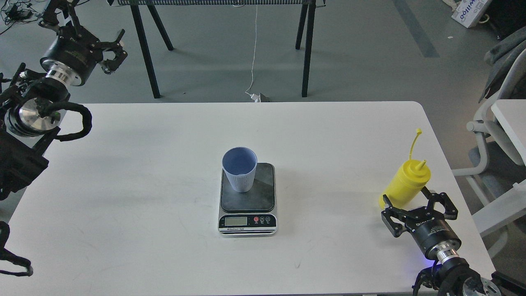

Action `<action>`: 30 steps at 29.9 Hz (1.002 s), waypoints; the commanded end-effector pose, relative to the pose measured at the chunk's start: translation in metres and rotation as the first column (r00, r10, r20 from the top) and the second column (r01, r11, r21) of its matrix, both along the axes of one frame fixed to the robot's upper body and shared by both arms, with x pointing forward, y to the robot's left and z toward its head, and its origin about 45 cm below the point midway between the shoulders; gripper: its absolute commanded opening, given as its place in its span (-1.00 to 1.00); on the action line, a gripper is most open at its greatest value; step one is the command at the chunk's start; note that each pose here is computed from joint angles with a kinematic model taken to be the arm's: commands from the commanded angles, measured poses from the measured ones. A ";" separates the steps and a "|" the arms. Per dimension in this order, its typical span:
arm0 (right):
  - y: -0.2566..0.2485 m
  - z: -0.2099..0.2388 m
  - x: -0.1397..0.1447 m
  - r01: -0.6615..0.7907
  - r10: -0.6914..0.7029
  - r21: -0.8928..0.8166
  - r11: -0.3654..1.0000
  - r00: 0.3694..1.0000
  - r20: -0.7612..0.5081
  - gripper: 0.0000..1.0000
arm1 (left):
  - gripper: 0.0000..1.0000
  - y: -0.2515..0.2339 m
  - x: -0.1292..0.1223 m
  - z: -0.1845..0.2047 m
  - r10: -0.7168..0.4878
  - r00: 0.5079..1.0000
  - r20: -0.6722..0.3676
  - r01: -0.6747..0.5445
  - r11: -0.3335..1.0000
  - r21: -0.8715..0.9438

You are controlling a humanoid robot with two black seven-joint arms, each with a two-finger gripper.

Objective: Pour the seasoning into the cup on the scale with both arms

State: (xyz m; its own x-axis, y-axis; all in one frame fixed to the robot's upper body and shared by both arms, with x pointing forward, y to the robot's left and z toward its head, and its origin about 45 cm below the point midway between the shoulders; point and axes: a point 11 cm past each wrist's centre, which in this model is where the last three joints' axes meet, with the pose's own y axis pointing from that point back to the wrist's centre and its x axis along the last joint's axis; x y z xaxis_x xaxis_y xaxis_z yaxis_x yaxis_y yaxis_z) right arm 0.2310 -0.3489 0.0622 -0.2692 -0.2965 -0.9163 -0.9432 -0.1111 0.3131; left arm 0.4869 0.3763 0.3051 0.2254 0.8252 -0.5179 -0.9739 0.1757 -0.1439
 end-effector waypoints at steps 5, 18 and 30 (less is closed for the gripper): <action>-0.030 0.002 -0.034 -0.007 0.003 -0.063 0.998 0.998 -0.062 0.97 | 1.00 -0.001 0.000 0.000 0.001 1.000 0.000 -0.001 1.000 -0.003; -0.148 0.077 0.017 0.059 -0.031 -0.412 0.909 0.997 0.073 0.98 | 1.00 -0.004 0.001 0.000 -0.006 1.000 0.002 0.006 1.000 -0.009; -0.175 0.202 0.176 0.298 -0.030 -0.570 0.766 0.902 0.431 0.99 | 1.00 -0.008 0.003 0.007 -0.018 1.000 0.019 0.018 1.000 -0.018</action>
State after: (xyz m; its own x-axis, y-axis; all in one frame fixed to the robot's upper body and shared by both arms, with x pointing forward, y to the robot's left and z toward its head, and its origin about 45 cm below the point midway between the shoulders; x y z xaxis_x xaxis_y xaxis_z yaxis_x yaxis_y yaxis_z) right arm 0.3761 -0.5327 0.2483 -0.0597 -0.7913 -0.6085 -0.9850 0.1457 -0.0929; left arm 0.4903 0.3686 0.3117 0.2491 0.8146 -0.5237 -0.9680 0.1921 -0.1616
